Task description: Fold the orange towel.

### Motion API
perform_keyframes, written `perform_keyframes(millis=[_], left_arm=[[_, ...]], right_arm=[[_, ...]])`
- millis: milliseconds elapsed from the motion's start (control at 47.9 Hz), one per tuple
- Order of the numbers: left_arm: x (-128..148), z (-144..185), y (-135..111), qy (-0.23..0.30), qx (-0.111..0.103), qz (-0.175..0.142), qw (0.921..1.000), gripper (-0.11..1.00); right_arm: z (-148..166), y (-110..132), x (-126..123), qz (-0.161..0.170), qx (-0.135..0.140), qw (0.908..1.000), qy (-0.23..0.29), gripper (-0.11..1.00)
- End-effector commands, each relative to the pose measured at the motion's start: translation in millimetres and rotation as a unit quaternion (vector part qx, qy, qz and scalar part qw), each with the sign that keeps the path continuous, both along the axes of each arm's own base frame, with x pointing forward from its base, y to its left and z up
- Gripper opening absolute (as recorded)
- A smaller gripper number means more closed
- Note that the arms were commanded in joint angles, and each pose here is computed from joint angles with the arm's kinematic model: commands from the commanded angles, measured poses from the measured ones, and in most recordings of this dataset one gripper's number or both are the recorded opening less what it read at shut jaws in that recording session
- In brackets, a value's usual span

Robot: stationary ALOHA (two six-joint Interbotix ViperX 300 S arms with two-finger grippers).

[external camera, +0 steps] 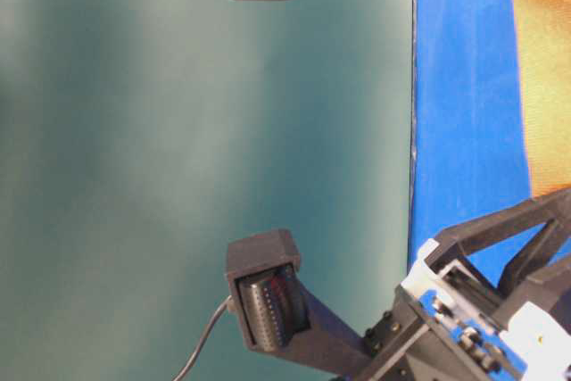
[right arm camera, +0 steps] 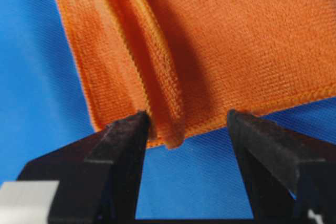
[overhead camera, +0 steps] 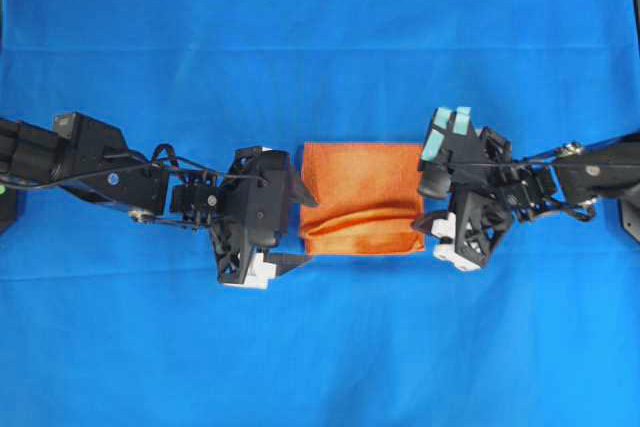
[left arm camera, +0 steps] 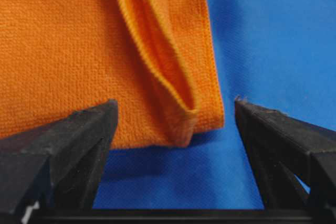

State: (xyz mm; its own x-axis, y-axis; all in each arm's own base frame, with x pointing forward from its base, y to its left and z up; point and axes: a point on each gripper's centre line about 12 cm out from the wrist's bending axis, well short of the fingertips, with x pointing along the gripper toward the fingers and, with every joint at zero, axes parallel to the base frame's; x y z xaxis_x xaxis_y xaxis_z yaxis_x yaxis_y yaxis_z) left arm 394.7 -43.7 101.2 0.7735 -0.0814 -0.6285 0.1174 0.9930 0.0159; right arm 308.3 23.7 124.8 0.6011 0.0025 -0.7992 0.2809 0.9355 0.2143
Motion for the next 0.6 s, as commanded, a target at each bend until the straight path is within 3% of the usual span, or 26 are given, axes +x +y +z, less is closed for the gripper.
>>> perform_keyframes(millis=[0,292,417,584], left_arm=[[0.2,29.5,-1.3,-0.03,-0.001,-0.003,0.9995,0.85],[-34.5,92.2,5.7,-0.058,-0.003,-0.001,0.9983,0.78],[-60.3,116.4,13.1,-0.092,-0.006,0.005,0.9957,0.78],[-102.0,137.0,22.8,-0.139,-0.009,0.016,0.9901,0.78]], right_arm=[[29.5,4.1,3.2,0.007,-0.003,0.9993,-0.037,0.62],[96.4,-5.3,-31.1,0.008,-0.05,0.9939,-0.098,0.62],[117.6,-12.6,-52.9,0.013,-0.078,0.9877,-0.135,0.62],[143.6,-20.0,-82.9,0.01,-0.096,0.976,-0.195,0.62]])
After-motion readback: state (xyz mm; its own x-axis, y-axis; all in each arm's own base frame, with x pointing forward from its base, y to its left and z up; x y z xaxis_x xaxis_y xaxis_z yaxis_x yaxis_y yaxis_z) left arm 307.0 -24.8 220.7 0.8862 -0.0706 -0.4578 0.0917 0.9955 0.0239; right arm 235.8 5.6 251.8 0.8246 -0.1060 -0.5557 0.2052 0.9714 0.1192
